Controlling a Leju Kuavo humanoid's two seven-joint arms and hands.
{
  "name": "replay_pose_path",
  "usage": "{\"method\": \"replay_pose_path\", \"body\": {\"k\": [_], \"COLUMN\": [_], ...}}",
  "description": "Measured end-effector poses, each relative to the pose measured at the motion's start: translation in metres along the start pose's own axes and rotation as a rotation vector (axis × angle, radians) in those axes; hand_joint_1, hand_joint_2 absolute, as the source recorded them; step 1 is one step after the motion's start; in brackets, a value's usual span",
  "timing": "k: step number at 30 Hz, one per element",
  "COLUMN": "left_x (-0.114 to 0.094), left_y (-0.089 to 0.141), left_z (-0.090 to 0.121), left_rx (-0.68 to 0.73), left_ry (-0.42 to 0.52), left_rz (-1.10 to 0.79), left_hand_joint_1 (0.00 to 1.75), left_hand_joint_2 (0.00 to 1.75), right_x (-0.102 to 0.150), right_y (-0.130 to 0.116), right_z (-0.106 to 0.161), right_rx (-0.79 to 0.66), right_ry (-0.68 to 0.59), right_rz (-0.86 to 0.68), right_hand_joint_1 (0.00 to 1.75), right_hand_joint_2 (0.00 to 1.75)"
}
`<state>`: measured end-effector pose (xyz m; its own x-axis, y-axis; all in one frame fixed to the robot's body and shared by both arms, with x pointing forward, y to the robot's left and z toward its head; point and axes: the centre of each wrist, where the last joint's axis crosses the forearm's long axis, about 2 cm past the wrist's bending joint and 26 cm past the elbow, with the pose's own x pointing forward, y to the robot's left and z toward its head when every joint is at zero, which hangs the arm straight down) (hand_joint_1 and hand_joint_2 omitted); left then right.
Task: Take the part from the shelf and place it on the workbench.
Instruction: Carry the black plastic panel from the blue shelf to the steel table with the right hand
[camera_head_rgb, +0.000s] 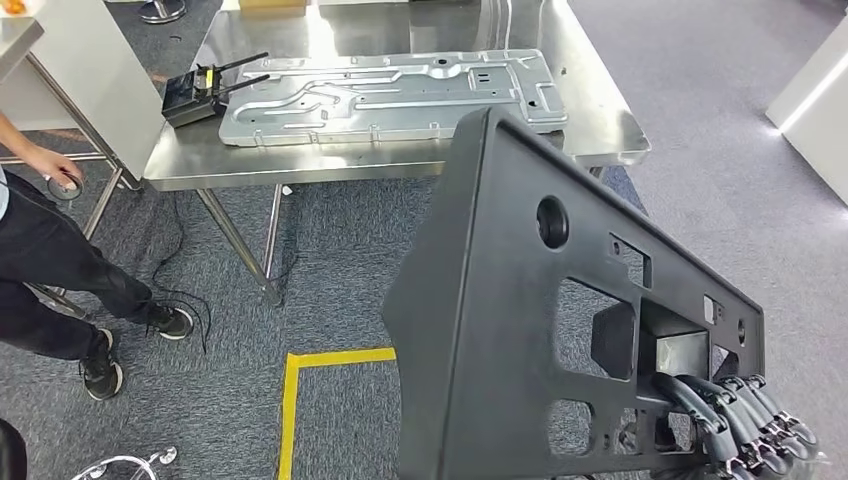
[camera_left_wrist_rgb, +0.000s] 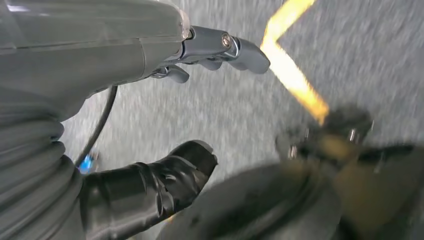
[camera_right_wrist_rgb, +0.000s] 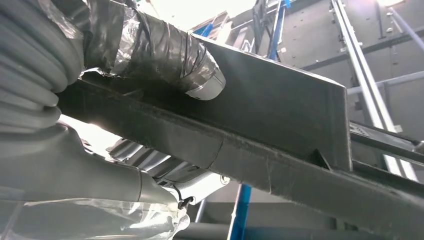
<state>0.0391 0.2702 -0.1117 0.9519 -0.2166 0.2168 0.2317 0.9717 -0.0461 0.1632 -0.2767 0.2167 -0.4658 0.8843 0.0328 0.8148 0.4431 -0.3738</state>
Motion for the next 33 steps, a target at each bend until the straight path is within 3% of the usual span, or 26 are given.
{"method": "replay_pose_path", "body": {"k": [10, 19, 33], "left_x": [-0.023, -0.058, -0.062], "left_y": [0.004, -0.006, -0.011], "left_z": [0.003, 0.01, 0.011], "left_rx": [-0.078, -0.135, -0.133], "left_ry": [0.065, 0.113, 0.117], "left_rz": [0.14, 0.245, 0.274], "left_hand_joint_1": [0.0, 0.0, 0.0], "left_hand_joint_2": [1.75, 1.75, 1.75], "right_x": [0.005, 0.007, 0.006], "right_y": [0.002, 0.004, 0.008], "right_z": [-0.001, -0.001, -0.002], "right_rx": [-0.001, -0.003, -0.007], "right_ry": [0.016, 0.028, 0.036], "right_rz": [0.009, 0.017, 0.013], "right_hand_joint_1": [1.75, 1.75, 1.75], "right_hand_joint_2": [1.75, 1.75, 1.75]}}
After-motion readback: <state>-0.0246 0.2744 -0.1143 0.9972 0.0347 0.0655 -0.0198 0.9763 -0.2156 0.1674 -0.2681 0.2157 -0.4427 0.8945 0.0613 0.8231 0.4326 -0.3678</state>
